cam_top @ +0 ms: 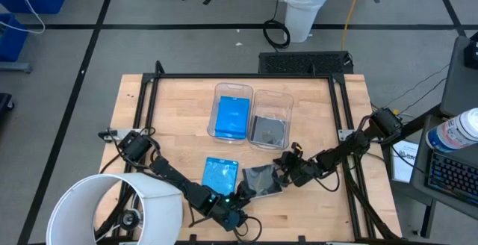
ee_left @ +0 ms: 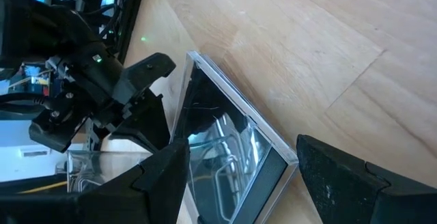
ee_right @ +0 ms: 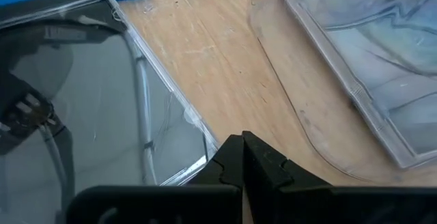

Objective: Pick & place jewel cases by type
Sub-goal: Put the black CD case into the right transparent bin

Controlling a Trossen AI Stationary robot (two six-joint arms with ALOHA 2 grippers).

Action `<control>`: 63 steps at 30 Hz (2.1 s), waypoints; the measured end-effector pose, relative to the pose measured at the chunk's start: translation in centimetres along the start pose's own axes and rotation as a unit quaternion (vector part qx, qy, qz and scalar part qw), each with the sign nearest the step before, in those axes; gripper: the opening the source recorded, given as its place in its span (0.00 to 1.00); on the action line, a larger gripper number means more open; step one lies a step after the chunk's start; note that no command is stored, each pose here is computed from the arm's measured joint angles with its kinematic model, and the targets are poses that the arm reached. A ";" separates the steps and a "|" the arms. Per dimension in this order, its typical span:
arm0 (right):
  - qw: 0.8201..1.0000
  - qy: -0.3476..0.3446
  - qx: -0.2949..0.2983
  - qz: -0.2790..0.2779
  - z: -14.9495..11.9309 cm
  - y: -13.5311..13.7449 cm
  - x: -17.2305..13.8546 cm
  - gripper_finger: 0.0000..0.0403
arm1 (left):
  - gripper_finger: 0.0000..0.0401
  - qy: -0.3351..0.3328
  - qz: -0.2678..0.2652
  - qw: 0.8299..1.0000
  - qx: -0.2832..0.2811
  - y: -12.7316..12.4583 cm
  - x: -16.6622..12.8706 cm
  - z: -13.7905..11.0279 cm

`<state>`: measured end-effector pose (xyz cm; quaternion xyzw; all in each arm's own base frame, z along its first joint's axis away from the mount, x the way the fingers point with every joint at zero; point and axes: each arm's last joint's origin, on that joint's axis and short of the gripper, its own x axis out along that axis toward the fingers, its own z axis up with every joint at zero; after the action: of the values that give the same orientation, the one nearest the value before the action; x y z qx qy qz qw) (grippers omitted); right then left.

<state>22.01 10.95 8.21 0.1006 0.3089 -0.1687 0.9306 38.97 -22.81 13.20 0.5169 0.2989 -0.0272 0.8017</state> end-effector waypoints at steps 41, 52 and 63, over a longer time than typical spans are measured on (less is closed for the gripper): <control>0.998 -0.007 0.004 -0.068 -0.5 -0.9 -0.1 0.00 | 0.67 -0.011 -0.015 1.000 -0.014 0.0 0.1 0.0; 0.997 0.004 0.017 -0.077 -0.7 -1.1 -0.1 0.00 | 0.67 -0.012 -0.016 1.000 -0.016 0.0 0.1 0.0; 0.997 0.002 0.014 -0.069 -0.6 -1.0 -0.1 0.00 | 0.67 -0.003 -0.124 0.992 -0.039 -1.1 0.0 -1.0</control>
<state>21.23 10.24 7.70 0.0924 0.3142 -0.2372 0.9146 38.14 -22.52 12.00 0.4439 0.3588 -0.1160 0.8129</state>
